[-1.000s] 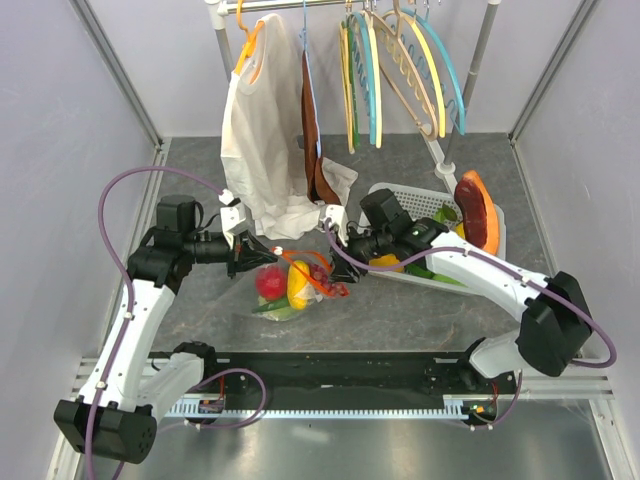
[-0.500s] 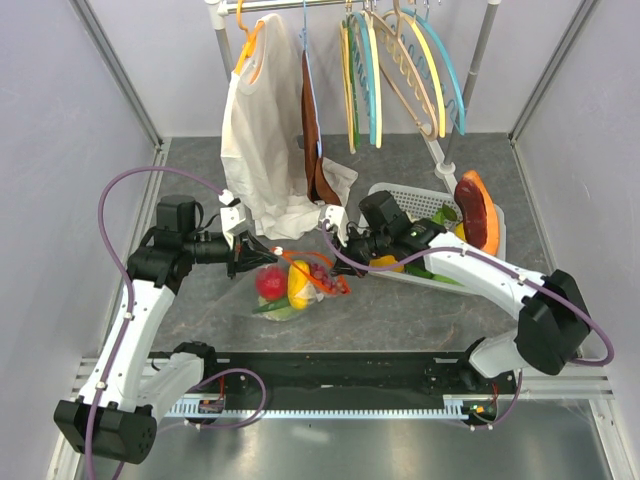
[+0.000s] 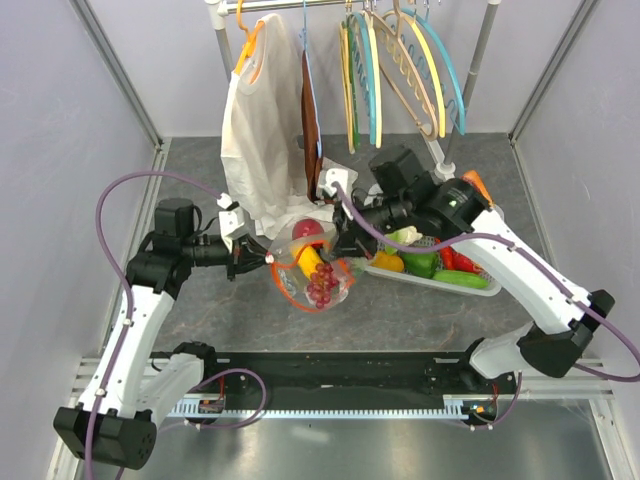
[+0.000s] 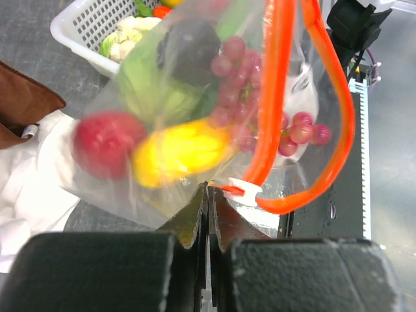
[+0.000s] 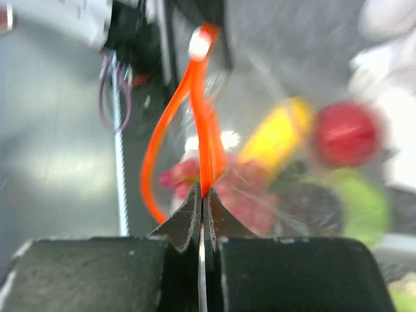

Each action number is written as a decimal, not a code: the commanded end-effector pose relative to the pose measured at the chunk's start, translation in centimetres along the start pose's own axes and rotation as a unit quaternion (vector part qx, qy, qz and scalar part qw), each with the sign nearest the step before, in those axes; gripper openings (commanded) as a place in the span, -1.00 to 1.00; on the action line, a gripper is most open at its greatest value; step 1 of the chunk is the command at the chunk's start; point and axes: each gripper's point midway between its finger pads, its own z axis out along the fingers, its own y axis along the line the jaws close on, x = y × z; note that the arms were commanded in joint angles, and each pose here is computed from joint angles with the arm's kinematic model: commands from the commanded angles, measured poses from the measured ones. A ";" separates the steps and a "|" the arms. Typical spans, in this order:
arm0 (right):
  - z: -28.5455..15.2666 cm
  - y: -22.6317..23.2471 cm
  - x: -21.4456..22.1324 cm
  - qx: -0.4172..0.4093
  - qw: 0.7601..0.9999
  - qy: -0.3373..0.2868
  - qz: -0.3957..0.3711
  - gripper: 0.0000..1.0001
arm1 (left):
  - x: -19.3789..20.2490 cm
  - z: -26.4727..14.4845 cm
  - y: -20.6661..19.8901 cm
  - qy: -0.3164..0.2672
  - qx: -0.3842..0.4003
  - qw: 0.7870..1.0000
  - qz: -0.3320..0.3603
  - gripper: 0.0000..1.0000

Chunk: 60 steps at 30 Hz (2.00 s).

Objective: Place the food in the zip-top bag and seal the zipper
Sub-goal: Adjust the zipper food storage bag at the center of the board.

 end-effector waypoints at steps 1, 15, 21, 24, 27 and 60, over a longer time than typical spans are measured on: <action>1.2 0.2 6.4 -0.023 0.991 0.118 0.052 -1.00 | 0.3 0.0 0.2 -0.009 0.000 1.000 -0.003 -0.96; 0.4 -8.4 9.9 0.057 0.972 0.229 -0.007 -0.89 | -0.2 -0.6 0.5 0.003 -0.020 0.996 -0.088 -0.96; 1.6 -9.2 6.7 0.081 0.986 0.140 -0.042 0.28 | -0.2 -0.4 0.9 0.010 -0.018 0.992 -0.121 -0.96; 0.9 -9.1 3.5 0.092 0.989 0.095 -0.067 0.51 | -0.3 -0.4 0.9 0.014 -0.014 0.991 -0.134 -0.96; -0.1 -8.4 -0.2 0.096 0.989 0.035 -0.105 0.67 | -0.3 -0.4 0.8 0.014 -0.010 0.991 -0.130 -0.96; 11.0 -1.4 -3.1 0.017 0.981 -0.022 -0.192 0.21 | -1.8 -1.0 0.3 0.007 -0.010 0.996 -0.094 -0.96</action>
